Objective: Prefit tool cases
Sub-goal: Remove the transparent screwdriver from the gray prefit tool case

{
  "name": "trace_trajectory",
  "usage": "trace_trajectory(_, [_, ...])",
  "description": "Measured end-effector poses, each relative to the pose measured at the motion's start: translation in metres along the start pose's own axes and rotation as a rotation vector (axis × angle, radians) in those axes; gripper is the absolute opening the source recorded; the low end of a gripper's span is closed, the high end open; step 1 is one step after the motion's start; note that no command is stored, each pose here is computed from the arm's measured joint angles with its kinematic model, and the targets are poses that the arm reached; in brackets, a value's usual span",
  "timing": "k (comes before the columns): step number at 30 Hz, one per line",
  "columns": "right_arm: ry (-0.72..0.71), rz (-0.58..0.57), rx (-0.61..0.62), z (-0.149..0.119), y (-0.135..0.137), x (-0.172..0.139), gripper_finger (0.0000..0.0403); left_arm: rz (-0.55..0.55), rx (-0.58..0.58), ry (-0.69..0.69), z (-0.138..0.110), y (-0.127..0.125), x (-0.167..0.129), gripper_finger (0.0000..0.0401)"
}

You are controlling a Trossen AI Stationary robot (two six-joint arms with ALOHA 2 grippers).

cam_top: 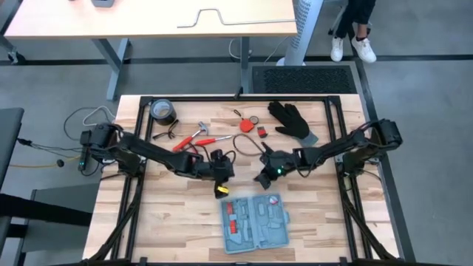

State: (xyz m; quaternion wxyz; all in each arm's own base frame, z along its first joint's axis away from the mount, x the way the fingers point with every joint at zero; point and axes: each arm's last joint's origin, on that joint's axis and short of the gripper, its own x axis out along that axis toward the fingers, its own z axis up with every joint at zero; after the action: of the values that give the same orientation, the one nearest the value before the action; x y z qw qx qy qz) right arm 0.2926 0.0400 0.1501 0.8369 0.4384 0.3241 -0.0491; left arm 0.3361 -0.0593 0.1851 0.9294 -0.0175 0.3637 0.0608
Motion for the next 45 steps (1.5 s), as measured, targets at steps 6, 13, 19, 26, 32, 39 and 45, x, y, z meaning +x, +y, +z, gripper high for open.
trace_trajectory(6, [-0.094,-0.096,0.022,0.037,-0.032,-0.008,0.0000,0.097,-0.026,-0.009,0.007,0.010,-0.027,0.0000])
trace_trajectory(13, [-0.109,-0.255,0.139,0.074,-0.083,-0.029,0.0000,0.103,-0.034,-0.025,0.010,0.011,-0.035,0.0000])
trace_trajectory(19, [-0.007,-0.336,0.113,0.068,-0.090,-0.032,0.0000,0.108,0.010,-0.026,0.008,0.011,-0.023,0.0000])
trace_trajectory(26, [0.016,-0.310,0.106,0.063,-0.087,-0.022,0.0000,0.061,0.256,-0.089,0.009,0.031,0.027,0.0000])
trace_trajectory(32, [0.009,-0.294,0.126,0.062,-0.085,-0.019,0.0000,0.120,0.260,-0.045,0.014,0.080,0.058,0.0000])
trace_trajectory(39, [-0.012,-0.293,0.148,0.065,-0.087,-0.020,0.0000,-0.134,0.229,-0.127,0.031,0.099,0.076,0.0000])
trace_trajectory(45, [-0.031,-0.281,0.163,0.067,-0.087,-0.020,0.0000,-0.089,0.218,-0.081,0.025,0.102,0.100,0.0000])
